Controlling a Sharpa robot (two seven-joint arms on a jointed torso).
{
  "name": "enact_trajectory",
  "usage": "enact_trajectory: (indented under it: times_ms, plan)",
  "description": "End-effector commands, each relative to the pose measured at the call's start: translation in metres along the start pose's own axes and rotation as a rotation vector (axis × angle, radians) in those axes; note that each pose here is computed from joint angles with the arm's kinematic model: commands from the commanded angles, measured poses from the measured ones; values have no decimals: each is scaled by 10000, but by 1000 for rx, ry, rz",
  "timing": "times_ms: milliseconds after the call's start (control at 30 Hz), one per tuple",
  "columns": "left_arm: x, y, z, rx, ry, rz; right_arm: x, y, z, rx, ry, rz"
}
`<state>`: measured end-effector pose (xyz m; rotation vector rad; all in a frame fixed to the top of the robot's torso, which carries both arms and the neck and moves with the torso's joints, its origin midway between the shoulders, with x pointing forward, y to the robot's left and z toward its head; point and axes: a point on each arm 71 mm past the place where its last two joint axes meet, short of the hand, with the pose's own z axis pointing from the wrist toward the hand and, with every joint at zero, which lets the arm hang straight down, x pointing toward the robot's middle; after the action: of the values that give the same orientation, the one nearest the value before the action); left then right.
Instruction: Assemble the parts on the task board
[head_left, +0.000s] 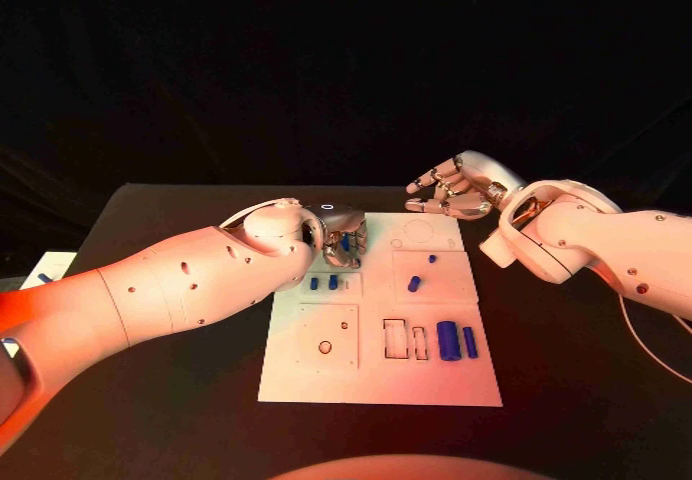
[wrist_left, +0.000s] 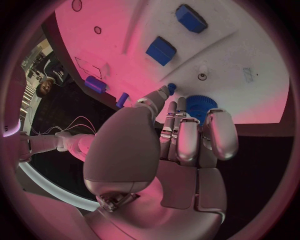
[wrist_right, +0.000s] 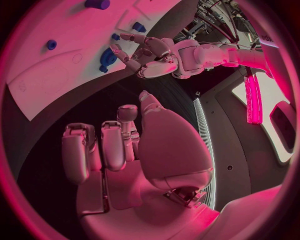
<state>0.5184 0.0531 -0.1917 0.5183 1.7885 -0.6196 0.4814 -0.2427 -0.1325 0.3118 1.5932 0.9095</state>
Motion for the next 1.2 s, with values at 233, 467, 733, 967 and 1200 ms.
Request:
enact_trajectory:
  times_ms: [233, 467, 733, 967, 1200]
  plan:
    - [41, -30, 21, -2, 46, 18, 23, 21, 2, -14, 16, -5]
    - [54, -31, 30, -7, 58, 19, 25, 24, 1, -14, 16, -5]
    - [88, -41, 43, -9, 78, 23, 28, 30, 0, -16, 17, -4]
    - [122, -40, 55, -15, 103, 27, 29, 33, -1, -17, 17, -4]
    - [141, -48, 70, -11, 107, 25, 30, 37, -3, -18, 18, -4]
